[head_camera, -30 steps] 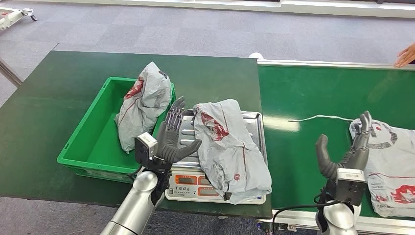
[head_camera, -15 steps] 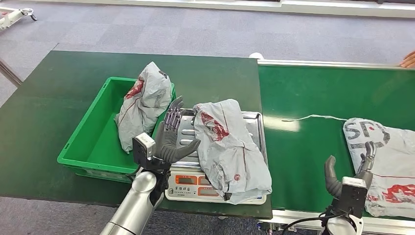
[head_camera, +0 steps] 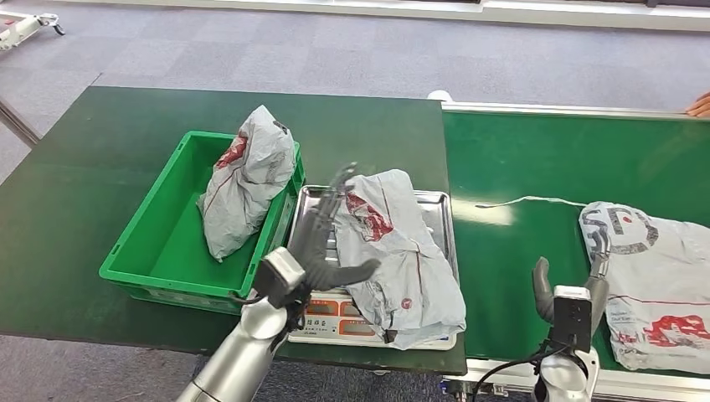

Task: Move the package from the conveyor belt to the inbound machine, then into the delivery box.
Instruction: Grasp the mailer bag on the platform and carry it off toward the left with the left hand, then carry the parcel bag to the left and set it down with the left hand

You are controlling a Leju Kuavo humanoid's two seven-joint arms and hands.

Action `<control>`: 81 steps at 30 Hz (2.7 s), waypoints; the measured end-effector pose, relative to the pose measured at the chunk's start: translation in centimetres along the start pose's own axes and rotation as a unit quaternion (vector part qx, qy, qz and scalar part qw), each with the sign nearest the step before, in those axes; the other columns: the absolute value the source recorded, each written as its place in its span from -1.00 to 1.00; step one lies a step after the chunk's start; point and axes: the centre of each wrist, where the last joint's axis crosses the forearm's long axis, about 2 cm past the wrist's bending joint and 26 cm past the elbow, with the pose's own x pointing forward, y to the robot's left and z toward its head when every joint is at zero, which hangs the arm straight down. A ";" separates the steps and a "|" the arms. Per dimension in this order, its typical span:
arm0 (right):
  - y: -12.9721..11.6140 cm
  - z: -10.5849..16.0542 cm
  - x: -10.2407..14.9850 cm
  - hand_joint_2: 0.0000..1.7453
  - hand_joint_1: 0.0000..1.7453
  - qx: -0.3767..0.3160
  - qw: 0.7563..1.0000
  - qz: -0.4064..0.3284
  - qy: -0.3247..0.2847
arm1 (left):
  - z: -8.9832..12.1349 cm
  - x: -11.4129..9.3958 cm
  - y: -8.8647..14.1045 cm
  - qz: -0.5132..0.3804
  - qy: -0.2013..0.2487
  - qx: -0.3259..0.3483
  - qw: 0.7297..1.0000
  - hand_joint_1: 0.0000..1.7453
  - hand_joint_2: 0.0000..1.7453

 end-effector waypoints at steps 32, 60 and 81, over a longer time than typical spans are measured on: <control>1.0 0.6 -1.2 1.00 -1.00 0.030 0.999 0.006 0.027 | -1.0 -4.8 -4.1 -0.253 0.356 -0.317 0.842 1.00 1.00; 1.0 2.2 -1.6 1.00 -1.00 0.032 0.998 0.007 0.050 | -0.7 0.8 -1.7 0.029 -0.017 0.120 0.992 1.00 1.00; 1.3 2.5 -1.7 1.00 -1.00 0.035 0.998 0.006 0.055 | -2.1 9.3 2.0 -0.097 -0.193 0.243 0.946 1.00 1.00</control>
